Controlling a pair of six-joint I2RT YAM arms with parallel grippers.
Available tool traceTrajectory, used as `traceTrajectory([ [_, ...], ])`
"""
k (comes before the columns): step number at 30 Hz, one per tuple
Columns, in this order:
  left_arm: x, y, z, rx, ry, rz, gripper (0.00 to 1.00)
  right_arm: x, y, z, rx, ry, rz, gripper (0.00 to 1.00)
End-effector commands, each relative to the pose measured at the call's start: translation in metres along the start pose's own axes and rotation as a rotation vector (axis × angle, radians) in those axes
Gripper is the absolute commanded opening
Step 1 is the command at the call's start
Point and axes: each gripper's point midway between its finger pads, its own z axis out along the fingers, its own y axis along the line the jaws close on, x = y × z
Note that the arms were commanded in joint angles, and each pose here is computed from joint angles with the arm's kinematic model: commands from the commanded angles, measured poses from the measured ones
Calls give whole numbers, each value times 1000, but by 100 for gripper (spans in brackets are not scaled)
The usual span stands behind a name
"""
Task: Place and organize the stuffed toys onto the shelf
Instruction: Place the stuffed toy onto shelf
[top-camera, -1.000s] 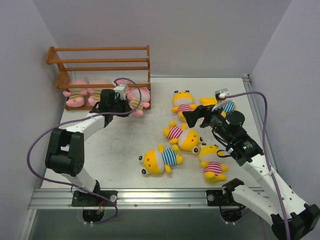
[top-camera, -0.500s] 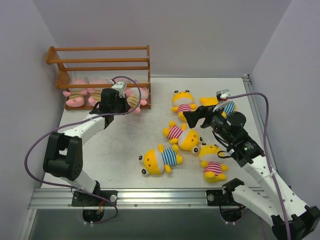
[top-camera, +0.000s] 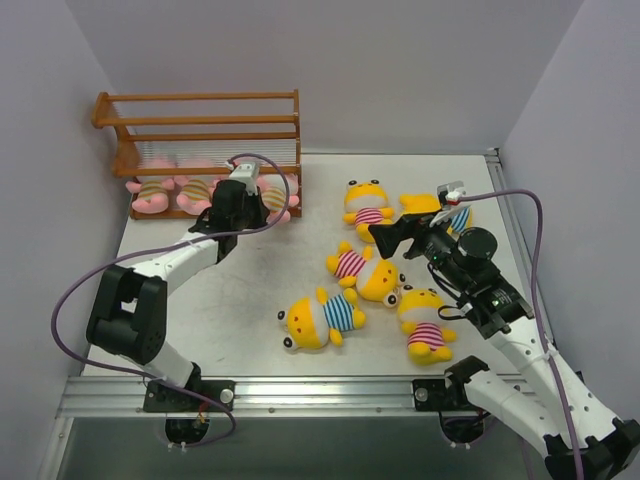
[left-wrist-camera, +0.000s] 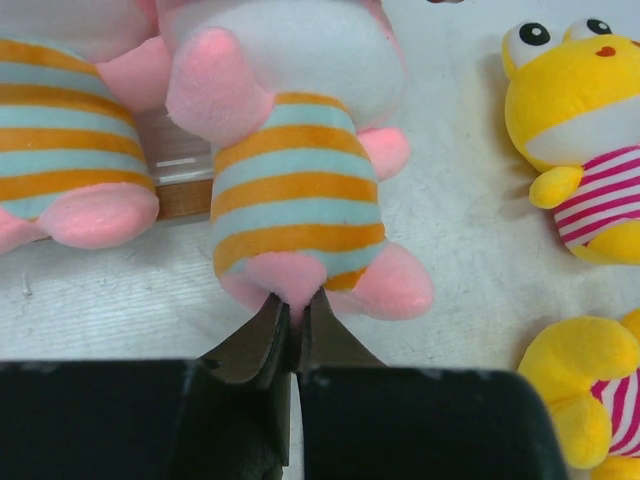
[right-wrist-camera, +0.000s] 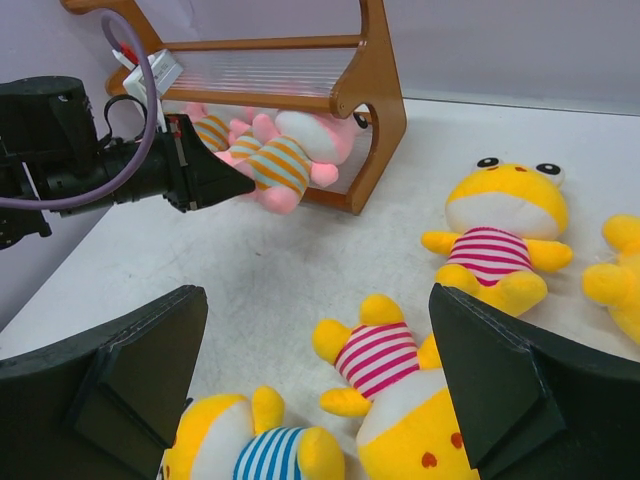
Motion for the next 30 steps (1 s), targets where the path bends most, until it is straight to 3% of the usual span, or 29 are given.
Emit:
traceTrajectory([
  [1,-26,-9,11,-2,-127,-73,3,-13,5,-6,-23,-53,-7,99],
  [16,3,8,30,-43,-50,-117,2,-7,2,-7,-16,-40,-16,99],
  [30,-11,-1,41,22,-92,-221,2,-13,6,-8,-30,-53,-20,100],
])
